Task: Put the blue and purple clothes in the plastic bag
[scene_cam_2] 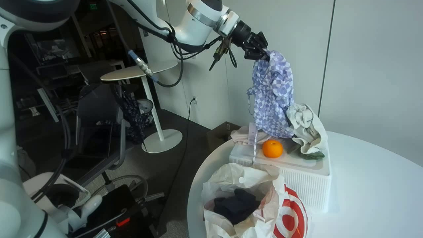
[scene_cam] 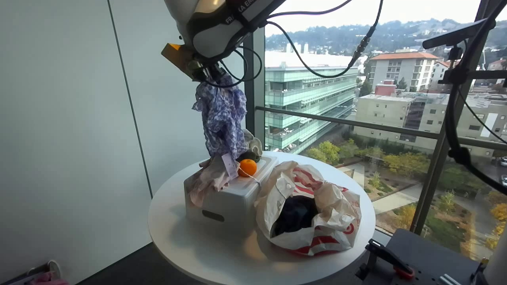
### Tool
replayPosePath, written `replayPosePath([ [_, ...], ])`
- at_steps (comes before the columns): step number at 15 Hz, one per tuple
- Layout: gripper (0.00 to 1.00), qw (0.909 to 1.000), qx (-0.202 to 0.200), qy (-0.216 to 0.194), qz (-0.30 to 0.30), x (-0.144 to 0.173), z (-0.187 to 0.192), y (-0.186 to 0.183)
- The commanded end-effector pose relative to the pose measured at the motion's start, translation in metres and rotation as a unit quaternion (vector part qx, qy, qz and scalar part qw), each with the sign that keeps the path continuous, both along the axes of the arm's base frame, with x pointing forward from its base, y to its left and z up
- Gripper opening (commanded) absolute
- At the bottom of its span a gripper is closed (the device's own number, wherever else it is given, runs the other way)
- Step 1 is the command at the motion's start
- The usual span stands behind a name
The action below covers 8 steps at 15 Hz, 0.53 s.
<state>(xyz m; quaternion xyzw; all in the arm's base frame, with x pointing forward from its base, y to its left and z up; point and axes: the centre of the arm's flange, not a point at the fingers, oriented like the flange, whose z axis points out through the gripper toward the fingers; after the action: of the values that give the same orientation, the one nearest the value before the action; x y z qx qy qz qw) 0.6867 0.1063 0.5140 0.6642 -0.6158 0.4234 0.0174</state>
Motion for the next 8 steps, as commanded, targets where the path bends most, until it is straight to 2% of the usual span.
replayPosePath([
  [1,0.03,0.9985,-0.006,-0.05,-0.022,-0.009,0.043,-0.006],
  [8,0.03,0.9946,-0.011,-0.073,-0.072,-0.041,0.101,-0.032],
])
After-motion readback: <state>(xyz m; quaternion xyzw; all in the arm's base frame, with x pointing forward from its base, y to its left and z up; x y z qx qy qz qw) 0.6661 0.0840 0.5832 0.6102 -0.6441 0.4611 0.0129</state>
